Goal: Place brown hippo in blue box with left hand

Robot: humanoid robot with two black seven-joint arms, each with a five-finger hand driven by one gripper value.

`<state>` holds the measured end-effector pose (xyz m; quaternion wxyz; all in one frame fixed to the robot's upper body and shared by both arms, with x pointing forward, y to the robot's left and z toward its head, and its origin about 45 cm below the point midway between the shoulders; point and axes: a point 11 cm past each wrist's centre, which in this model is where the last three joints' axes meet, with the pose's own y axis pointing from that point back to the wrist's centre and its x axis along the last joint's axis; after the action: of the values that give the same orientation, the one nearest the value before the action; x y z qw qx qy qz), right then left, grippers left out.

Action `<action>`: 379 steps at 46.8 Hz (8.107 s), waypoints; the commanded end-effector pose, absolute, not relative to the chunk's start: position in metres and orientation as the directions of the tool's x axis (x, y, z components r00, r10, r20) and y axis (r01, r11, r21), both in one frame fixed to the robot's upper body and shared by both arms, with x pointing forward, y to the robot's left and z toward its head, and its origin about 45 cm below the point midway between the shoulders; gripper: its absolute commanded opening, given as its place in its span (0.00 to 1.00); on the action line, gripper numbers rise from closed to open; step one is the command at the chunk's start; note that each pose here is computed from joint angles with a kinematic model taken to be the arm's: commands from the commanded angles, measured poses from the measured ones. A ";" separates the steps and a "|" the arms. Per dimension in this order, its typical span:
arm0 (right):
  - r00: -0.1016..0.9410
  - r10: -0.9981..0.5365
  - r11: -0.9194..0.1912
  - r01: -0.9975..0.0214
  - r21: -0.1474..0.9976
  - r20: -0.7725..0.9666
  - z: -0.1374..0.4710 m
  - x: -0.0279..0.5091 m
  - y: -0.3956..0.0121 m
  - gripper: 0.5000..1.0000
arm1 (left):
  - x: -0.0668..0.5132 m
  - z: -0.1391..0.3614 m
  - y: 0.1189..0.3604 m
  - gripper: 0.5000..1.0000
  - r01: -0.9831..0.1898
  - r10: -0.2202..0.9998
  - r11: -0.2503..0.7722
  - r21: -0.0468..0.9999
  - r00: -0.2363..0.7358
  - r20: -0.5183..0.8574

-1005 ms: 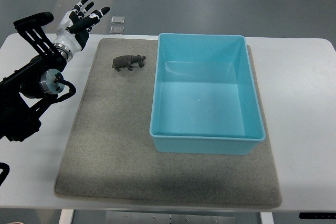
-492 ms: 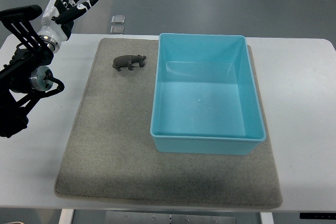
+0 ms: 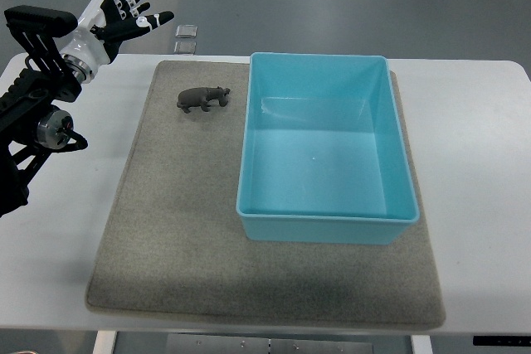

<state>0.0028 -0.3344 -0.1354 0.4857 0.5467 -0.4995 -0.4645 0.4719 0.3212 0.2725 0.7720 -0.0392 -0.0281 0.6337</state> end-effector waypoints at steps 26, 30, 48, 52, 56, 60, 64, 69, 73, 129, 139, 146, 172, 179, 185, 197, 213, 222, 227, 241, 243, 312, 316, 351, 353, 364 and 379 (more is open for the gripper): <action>0.070 -0.997 -0.029 -0.095 0.995 -0.023 -0.135 0.003 -0.334 0.87 | 0.470 0.281 0.332 0.99 -0.952 0.882 0.306 -0.015 0.278 0.380; 0.070 -0.997 -0.029 -0.095 0.995 -0.023 -0.135 0.003 -0.334 0.87 | 0.470 0.284 0.332 0.99 -0.943 0.850 0.332 0.003 0.301 0.432; 0.070 -0.997 -0.029 -0.095 0.995 -0.023 -0.135 0.003 -0.334 0.87 | 0.472 0.273 0.305 0.98 -0.876 0.659 0.451 0.171 0.456 0.598; 0.070 -0.997 -0.029 -0.095 0.995 -0.023 -0.135 0.003 -0.334 0.87 | 0.475 0.268 0.307 0.98 -0.877 0.628 0.421 0.232 0.467 0.622; 0.070 -0.997 -0.029 -0.095 0.995 -0.023 -0.135 0.003 -0.334 0.87 | 0.477 0.266 0.306 0.98 -0.874 0.605 0.400 0.276 0.478 0.637; 0.070 -0.997 -0.029 -0.095 0.995 -0.023 -0.135 0.003 -0.334 0.87 | 0.478 0.266 0.301 0.98 -0.868 0.573 0.401 0.294 0.488 0.658; 0.070 -0.997 -0.029 -0.095 0.995 -0.023 -0.135 0.003 -0.334 0.87 | 0.478 0.263 0.299 0.98 -0.863 0.515 0.401 0.307 0.489 0.704; 0.070 -0.997 -0.029 -0.095 0.995 -0.023 -0.135 0.003 -0.334 0.87 | 0.478 0.261 0.296 0.98 -0.857 0.460 0.405 0.319 0.492 0.739; 0.070 -0.997 -0.029 -0.095 0.995 -0.023 -0.135 0.003 -0.334 0.87 | 0.478 0.261 0.295 0.98 -0.855 0.447 0.406 0.321 0.493 0.747; 0.070 -0.997 -0.029 -0.095 0.995 -0.023 -0.135 0.003 -0.334 0.87 | 0.491 0.218 0.266 0.78 -0.847 0.401 0.358 0.393 0.519 0.754; 0.070 -0.997 -0.029 -0.095 0.995 -0.023 -0.135 0.003 -0.334 0.87 | 0.491 0.218 0.267 0.71 -0.852 0.398 0.351 0.388 0.511 0.762; 0.070 -0.997 -0.029 -0.095 0.995 -0.023 -0.135 0.003 -0.334 0.87 | 0.492 0.219 0.270 0.69 -0.860 0.401 0.341 0.378 0.497 0.769; 0.070 -0.997 -0.029 -0.095 0.995 -0.023 -0.135 0.003 -0.334 0.87 | 0.492 0.225 0.281 0.70 -0.867 0.400 0.331 0.374 0.488 0.776; 0.070 -0.997 -0.029 -0.095 0.995 -0.023 -0.135 0.003 -0.334 0.87 | 0.492 0.225 0.281 0.70 -0.867 0.400 0.331 0.373 0.487 0.777; 0.070 -0.997 -0.029 -0.095 0.995 -0.023 -0.135 0.003 -0.334 0.87 | 0.492 0.225 0.282 0.67 -0.868 0.400 0.327 0.373 0.485 0.778; 0.070 -0.997 -0.029 -0.095 0.995 -0.023 -0.135 0.003 -0.334 0.87 | 0.492 0.224 0.284 0.54 -0.870 0.399 0.319 0.376 0.483 0.779; 0.070 -0.997 -0.029 -0.095 0.995 -0.023 -0.135 0.003 -0.334 0.87 | 0.492 0.222 0.284 0.44 -0.868 0.394 0.319 0.380 0.486 0.780; 0.070 -0.997 -0.029 -0.095 0.995 -0.023 -0.135 0.003 -0.334 0.87 | 0.491 0.221 0.283 0.44 -0.866 0.391 0.320 0.383 0.489 0.780; 0.070 -0.997 -0.029 -0.095 0.995 -0.023 -0.135 0.003 -0.334 0.87 | 0.491 0.220 0.283 0.44 -0.865 0.390 0.320 0.386 0.491 0.779; 0.070 -0.997 -0.029 -0.095 0.995 -0.023 -0.135 0.003 -0.334 0.87 | 0.489 0.216 0.284 0.46 -0.864 0.390 0.318 0.391 0.495 0.776; 0.070 -0.997 -0.029 -0.095 0.995 -0.023 -0.135 0.003 -0.334 0.87 | 0.489 0.216 0.284 0.45 -0.864 0.390 0.318 0.391 0.495 0.776; 0.070 -0.997 -0.029 -0.095 0.995 -0.023 -0.135 0.003 -0.334 0.87 | 0.496 0.361 0.189 0.00 -0.799 0.329 0.582 0.153 0.404 0.854; 0.070 -0.997 -0.029 -0.095 0.995 -0.023 -0.135 0.003 -0.334 0.87 | 0.487 0.360 0.171 0.00 -0.759 0.299 0.629 0.170 0.438 0.848; 0.070 -0.997 -0.029 -0.095 0.995 -0.023 -0.135 0.003 -0.334 0.87 | 0.435 0.271 0.085 0.00 -0.543 0.067 0.753 0.372 0.625 0.778; 0.070 -0.997 -0.029 -0.095 0.995 -0.023 -0.135 0.003 -0.334 0.87 | 0.433 0.268 0.085 0.00 -0.539 0.051 0.751 0.381 0.624 0.780; 0.070 -0.997 -0.029 -0.095 0.995 -0.023 -0.135 0.003 -0.334 0.87 | 0.429 0.249 0.087 0.00 -0.531 0.006 0.736 0.420 0.625 0.780; 0.070 -0.997 -0.029 -0.095 0.995 -0.023 -0.135 0.003 -0.334 0.87 | 0.428 0.243 0.089 0.00 -0.534 0.007 0.730 0.426 0.629 0.777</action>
<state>0.0028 -0.3344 -0.1354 0.4857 0.5467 -0.4995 -0.4645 0.4281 0.0892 0.2425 0.8402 0.3313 -0.3989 0.1590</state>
